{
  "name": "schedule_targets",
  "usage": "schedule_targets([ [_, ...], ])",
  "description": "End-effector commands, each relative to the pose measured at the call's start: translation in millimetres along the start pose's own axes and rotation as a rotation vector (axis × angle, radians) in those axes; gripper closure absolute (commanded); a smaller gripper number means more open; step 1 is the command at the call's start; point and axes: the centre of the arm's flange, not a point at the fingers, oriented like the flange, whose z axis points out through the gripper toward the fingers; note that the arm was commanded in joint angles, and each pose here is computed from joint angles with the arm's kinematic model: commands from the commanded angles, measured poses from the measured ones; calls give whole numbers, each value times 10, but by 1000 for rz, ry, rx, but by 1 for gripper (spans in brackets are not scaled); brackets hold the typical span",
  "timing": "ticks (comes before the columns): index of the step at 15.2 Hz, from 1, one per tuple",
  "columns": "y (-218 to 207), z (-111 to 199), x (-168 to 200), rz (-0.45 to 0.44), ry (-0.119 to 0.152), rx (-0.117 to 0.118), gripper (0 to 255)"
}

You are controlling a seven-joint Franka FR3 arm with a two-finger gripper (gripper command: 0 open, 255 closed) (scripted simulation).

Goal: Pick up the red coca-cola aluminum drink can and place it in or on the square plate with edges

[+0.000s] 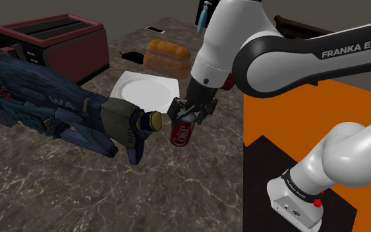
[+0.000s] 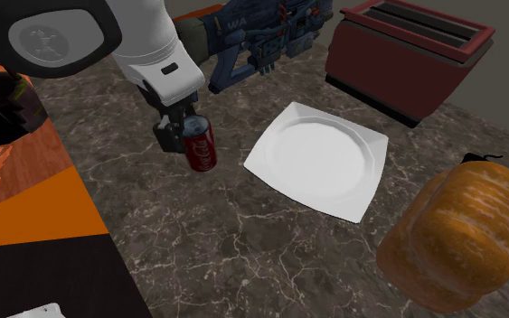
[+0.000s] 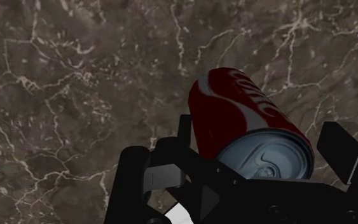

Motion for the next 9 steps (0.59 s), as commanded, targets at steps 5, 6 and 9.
schedule_targets([
  [5,0,2,0,0,0,0,255],
  [6,1,2,0,0,0,0,255],
  [9,1,2,-2,0,0,0,255],
])
